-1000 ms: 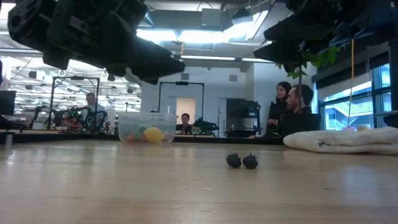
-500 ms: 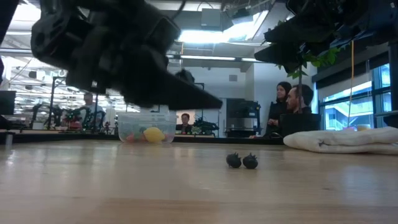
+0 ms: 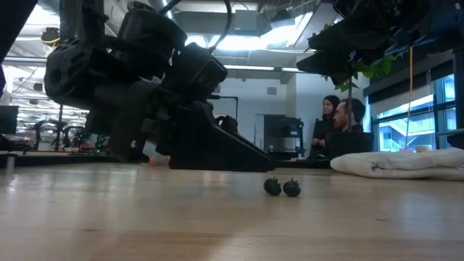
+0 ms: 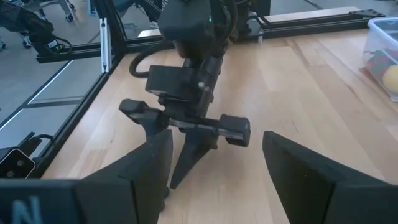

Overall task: Pick and placing Produce into tupperware
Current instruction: Put the left blueberry into the transparent bin

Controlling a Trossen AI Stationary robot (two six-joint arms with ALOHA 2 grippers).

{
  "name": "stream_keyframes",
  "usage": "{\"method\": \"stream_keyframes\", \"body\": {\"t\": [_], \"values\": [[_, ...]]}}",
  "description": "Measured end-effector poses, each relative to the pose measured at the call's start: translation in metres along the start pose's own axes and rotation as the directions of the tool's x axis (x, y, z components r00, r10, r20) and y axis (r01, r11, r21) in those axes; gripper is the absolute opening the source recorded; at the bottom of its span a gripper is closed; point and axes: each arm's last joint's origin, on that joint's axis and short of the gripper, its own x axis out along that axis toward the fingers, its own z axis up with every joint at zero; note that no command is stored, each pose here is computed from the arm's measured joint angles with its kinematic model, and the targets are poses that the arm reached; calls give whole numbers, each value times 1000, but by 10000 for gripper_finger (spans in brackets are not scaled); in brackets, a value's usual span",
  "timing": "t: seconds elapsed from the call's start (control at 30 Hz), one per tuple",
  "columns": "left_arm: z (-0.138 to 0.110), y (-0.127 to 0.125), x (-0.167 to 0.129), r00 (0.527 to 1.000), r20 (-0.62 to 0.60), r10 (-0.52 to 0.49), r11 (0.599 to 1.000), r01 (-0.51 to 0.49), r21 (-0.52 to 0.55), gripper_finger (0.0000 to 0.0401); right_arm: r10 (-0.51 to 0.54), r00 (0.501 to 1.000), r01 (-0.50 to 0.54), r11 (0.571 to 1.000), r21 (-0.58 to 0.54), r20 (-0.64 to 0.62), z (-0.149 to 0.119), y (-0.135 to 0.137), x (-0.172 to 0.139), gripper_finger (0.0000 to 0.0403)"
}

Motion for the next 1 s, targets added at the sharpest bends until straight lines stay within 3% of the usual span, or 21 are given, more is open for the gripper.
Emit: {"method": "stream_keyframes", "body": {"t": [0.3,0.7,1.0], "values": [[-3,2,2,1000,-12,4,999,-4,-36,142,0,1000,0,1000,-1,0,0,0,0,252],[4,3,19,987,-163,2,996,-16,-89,120,0,1000,0,1000,-7,0,0,0,0,252],[3,3,20,983,-184,7,995,-25,-93,82,0,1000,0,1000,-4,-1,0,0,0,252]]}}
